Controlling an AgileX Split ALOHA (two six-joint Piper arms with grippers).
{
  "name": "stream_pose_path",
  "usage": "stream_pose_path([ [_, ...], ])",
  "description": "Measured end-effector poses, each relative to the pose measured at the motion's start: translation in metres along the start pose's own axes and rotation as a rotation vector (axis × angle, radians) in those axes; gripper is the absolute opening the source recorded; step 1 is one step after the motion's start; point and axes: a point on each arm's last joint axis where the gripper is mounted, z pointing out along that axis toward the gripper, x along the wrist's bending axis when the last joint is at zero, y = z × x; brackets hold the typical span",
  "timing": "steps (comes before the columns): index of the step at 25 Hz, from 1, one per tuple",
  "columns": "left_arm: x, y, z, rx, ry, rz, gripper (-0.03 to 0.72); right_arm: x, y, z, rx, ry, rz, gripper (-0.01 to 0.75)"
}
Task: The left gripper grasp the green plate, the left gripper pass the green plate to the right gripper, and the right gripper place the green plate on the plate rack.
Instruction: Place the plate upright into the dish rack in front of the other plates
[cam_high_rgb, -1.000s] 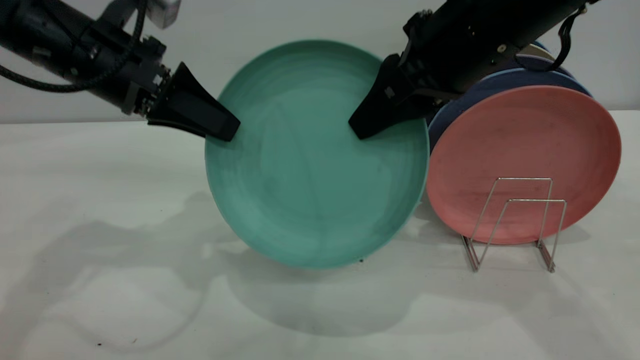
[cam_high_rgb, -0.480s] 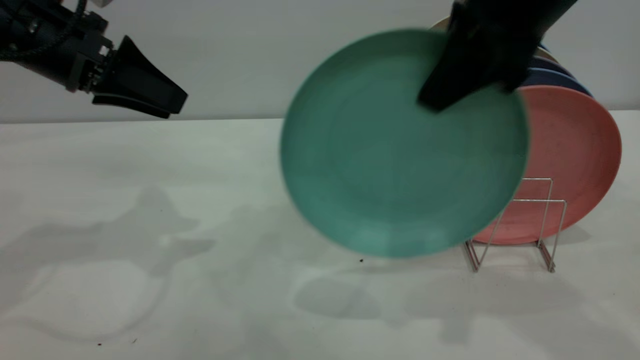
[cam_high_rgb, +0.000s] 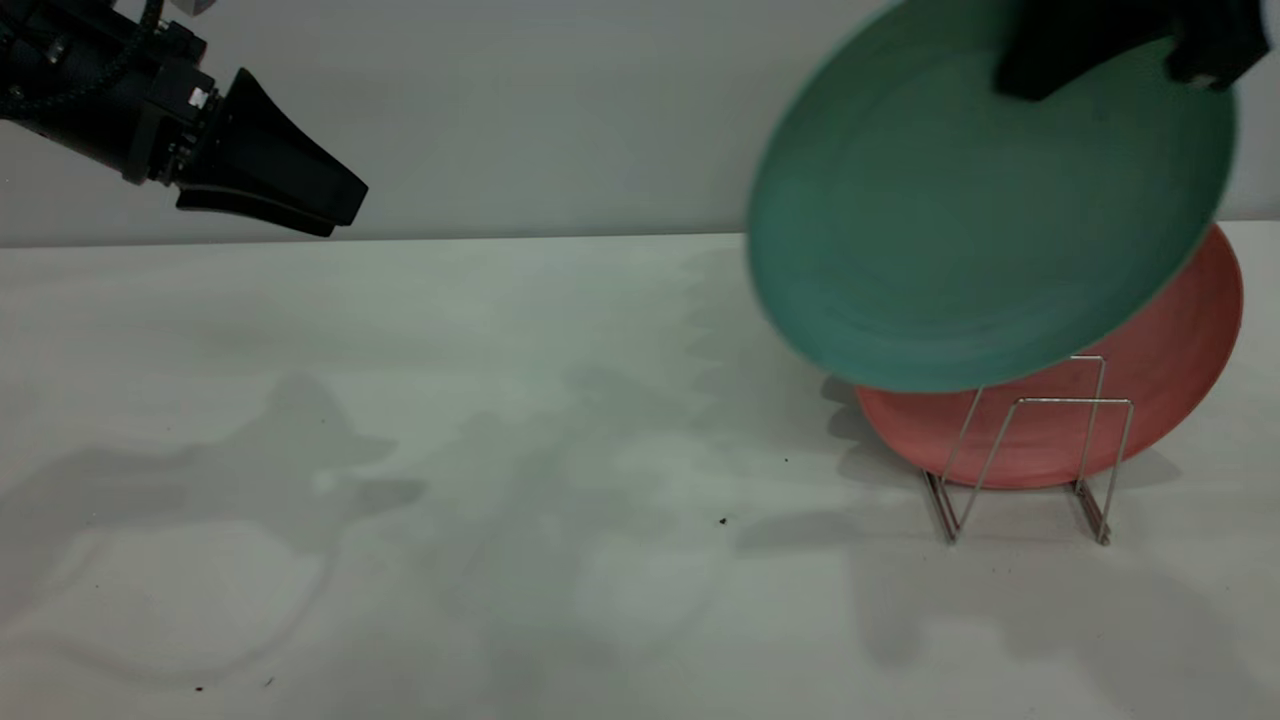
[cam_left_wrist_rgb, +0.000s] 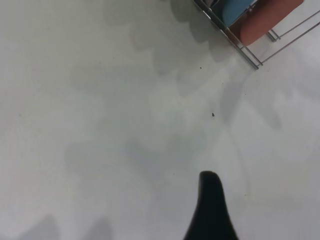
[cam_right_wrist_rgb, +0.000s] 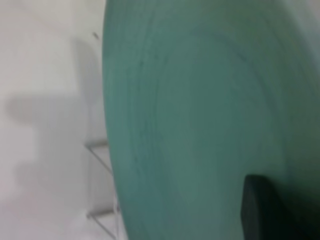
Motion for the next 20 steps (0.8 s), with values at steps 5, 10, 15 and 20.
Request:
stream_pose_path([
  [5,0.0,0.0,0.0,-0.001,-0.001,0.0,0.584,-0.012,-0.032,-0.004,0.056,-0.035,0.06,0.122],
  [10,0.0,0.0,0.0,-0.001,-0.001,-0.001,0.584,-0.014,-0.043,-0.001,0.062,-0.026,0.064,0.122],
  [15,0.0,0.0,0.0,-0.001,-0.001,-0.001,0.584,-0.011,-0.041,0.008,0.026,0.01,0.072,0.122],
  [20,0.0,0.0,0.0,-0.001,-0.001,-0.002,0.584,-0.01,-0.044,0.018,0.03,0.034,0.069,0.122],
])
